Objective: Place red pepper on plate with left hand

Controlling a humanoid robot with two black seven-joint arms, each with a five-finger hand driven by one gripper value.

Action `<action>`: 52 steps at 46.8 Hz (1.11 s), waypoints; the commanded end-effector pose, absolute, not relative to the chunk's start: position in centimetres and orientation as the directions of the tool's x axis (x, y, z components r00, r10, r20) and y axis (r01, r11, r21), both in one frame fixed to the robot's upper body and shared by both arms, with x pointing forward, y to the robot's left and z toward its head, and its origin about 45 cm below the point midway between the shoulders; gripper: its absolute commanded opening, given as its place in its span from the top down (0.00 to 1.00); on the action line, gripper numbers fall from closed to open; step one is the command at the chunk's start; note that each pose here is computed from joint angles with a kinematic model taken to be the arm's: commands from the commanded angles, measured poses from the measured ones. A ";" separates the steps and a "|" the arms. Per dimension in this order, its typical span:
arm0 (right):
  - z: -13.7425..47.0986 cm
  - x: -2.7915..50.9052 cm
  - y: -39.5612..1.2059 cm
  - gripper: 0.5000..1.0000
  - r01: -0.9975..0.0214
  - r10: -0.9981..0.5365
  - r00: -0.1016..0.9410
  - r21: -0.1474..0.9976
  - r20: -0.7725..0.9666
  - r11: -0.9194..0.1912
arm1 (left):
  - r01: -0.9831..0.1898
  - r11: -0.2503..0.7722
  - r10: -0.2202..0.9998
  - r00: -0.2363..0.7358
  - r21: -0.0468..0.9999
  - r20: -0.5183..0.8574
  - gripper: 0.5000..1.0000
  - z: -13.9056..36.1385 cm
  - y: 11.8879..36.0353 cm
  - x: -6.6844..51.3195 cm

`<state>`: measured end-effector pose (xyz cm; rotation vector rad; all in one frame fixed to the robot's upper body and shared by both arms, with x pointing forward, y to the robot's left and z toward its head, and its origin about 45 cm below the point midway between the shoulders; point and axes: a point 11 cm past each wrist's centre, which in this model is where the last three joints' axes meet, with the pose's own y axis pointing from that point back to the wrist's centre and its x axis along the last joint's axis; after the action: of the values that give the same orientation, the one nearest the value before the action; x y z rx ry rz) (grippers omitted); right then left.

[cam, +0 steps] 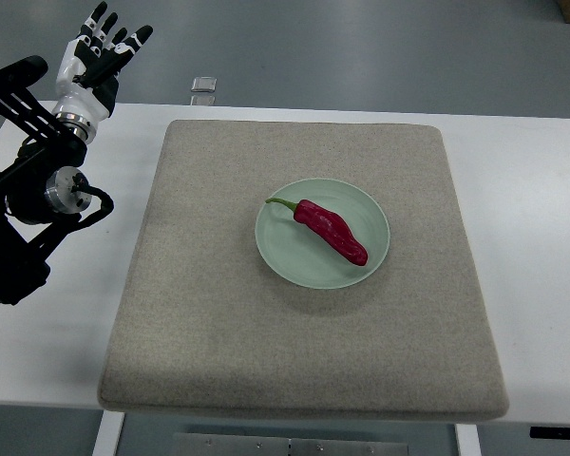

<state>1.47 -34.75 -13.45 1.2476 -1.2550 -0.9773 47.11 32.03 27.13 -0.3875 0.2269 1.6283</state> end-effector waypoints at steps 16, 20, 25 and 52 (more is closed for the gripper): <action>-13.5 1.5 -34.7 0.14 -0.115 -0.985 0.111 0.986 0.130 0.118 | -0.989 -0.148 0.857 -0.123 -0.011 -0.501 0.00 25.4 33.0 46.6; -13.5 1.5 -34.7 0.14 -0.115 -0.985 0.111 0.986 0.130 0.118 | -0.988 -0.152 0.853 -0.126 -0.009 -0.507 0.00 25.4 33.1 46.6; -13.5 1.5 -34.7 0.14 -0.115 -0.985 0.111 0.986 0.130 0.118 | -0.988 -0.156 0.849 -0.134 0.000 -0.511 0.00 25.0 33.2 46.4; -13.5 1.5 -34.7 0.14 -0.115 -0.985 0.111 0.986 0.130 0.118 | -0.988 -0.155 0.833 -0.137 0.012 -0.537 0.00 24.3 33.1 46.1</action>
<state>1.47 -34.75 -13.45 1.2475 -1.2550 -0.9772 46.09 33.12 24.30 -0.4776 0.4271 1.6828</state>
